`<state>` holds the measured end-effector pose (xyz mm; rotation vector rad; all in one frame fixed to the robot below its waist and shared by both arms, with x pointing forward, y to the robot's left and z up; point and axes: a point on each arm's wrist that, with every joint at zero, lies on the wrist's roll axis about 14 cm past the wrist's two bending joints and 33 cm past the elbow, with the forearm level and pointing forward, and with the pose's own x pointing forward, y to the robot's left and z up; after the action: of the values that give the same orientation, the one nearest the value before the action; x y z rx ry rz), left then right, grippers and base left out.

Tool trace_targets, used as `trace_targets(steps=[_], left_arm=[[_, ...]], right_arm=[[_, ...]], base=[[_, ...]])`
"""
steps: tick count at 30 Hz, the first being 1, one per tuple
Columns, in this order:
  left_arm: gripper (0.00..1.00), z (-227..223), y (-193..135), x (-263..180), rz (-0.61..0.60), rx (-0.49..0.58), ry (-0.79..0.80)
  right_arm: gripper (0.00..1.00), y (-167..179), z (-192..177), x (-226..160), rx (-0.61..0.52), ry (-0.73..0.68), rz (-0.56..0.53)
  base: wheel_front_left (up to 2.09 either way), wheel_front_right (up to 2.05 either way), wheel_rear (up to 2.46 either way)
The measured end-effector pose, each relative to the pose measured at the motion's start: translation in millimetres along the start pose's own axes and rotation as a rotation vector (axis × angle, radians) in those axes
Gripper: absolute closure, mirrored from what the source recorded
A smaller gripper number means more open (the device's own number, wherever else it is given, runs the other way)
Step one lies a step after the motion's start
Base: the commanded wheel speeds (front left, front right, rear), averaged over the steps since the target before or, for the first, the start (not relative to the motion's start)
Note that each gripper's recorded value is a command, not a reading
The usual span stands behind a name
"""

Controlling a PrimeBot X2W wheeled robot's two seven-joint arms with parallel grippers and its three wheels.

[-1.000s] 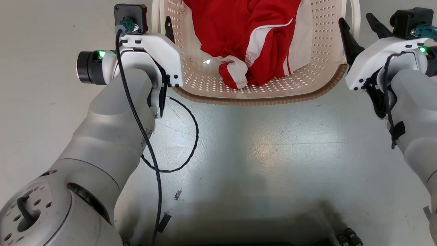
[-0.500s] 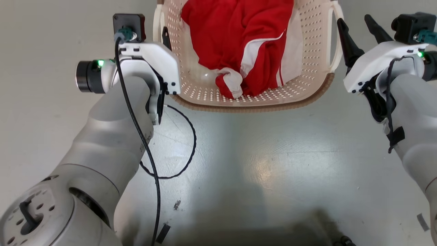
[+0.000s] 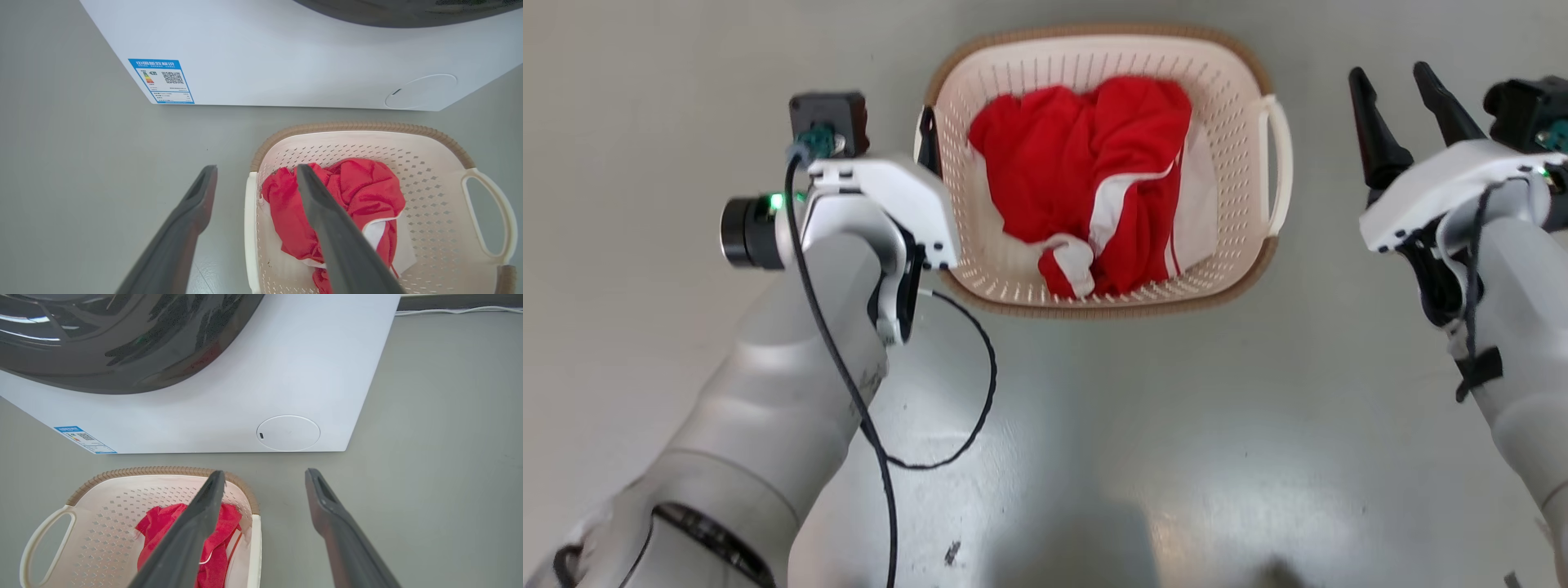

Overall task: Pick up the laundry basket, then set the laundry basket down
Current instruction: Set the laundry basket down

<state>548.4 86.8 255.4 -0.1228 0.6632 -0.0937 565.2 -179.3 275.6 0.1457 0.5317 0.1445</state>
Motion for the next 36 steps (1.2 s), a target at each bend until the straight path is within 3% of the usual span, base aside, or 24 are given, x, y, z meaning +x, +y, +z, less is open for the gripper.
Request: trace_targets(steps=[18, 36], left_arm=[[0.0, 61, 17, -107, 0.014, -0.115, -0.282], [0.0, 61, 35, -209, 0.029, -0.133, -0.46]], right_arm=[[0.0, -2, 89, -111, -0.098, -0.295, -0.045], [0.0, 8, 92, -218, -0.116, -0.435, -0.067]], base=[[0.0, 0.0, 0.0], [0.0, 0.0, 0.0]])
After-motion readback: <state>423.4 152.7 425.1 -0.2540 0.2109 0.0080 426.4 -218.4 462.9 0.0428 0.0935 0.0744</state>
